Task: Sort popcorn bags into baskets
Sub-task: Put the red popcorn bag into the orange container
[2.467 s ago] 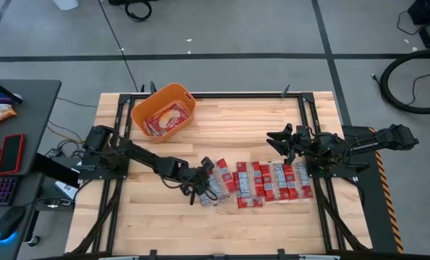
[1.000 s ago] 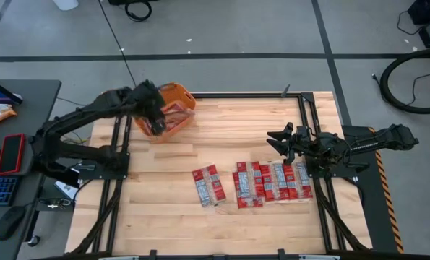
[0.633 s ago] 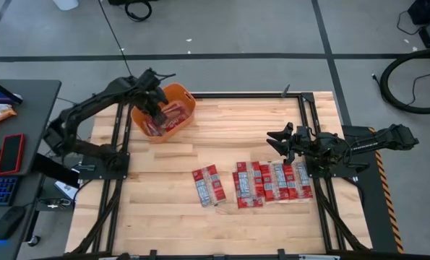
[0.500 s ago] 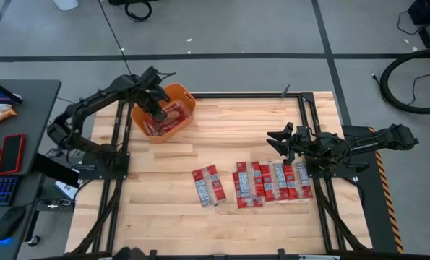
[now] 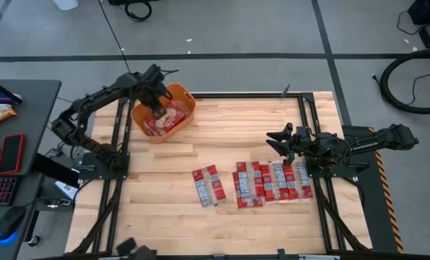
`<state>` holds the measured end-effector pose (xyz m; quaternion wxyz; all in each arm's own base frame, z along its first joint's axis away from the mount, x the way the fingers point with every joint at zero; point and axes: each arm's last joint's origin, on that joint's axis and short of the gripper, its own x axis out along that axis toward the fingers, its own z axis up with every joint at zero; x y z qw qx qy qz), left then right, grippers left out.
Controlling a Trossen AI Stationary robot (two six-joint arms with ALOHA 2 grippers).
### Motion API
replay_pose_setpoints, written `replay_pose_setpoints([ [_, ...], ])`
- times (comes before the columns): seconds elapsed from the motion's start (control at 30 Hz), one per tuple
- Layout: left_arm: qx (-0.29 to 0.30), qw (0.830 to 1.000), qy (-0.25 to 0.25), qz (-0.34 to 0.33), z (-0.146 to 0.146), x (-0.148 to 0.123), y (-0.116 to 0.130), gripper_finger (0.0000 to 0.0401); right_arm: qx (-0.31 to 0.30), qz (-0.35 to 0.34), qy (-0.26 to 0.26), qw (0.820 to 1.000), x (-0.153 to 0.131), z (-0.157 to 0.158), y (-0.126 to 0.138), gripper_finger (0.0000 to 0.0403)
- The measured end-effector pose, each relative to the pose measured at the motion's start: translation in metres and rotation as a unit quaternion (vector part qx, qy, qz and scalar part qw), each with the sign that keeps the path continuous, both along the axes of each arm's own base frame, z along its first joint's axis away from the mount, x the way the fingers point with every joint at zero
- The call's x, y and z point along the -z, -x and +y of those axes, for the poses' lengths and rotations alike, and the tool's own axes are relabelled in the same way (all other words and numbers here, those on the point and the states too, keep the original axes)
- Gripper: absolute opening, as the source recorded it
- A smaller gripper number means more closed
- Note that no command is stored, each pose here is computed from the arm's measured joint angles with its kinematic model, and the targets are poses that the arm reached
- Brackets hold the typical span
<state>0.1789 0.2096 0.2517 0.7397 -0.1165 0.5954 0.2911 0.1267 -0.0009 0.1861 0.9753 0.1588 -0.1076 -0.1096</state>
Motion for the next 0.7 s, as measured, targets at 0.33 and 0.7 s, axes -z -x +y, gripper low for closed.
replay_pose_setpoints([
  [0.33,0.35,0.933,-0.079,-0.028,-0.096,-0.009,-0.082,0.0111,0.0,0.012,-0.014,1.0,0.003,0.0,-0.002,0.017],
  [0.7,0.502,0.861,-0.072,-0.035,-0.195,0.022,-0.133,0.0169,0.0,0.013,-0.016,1.0,0.004,0.0,-0.003,0.017],
])
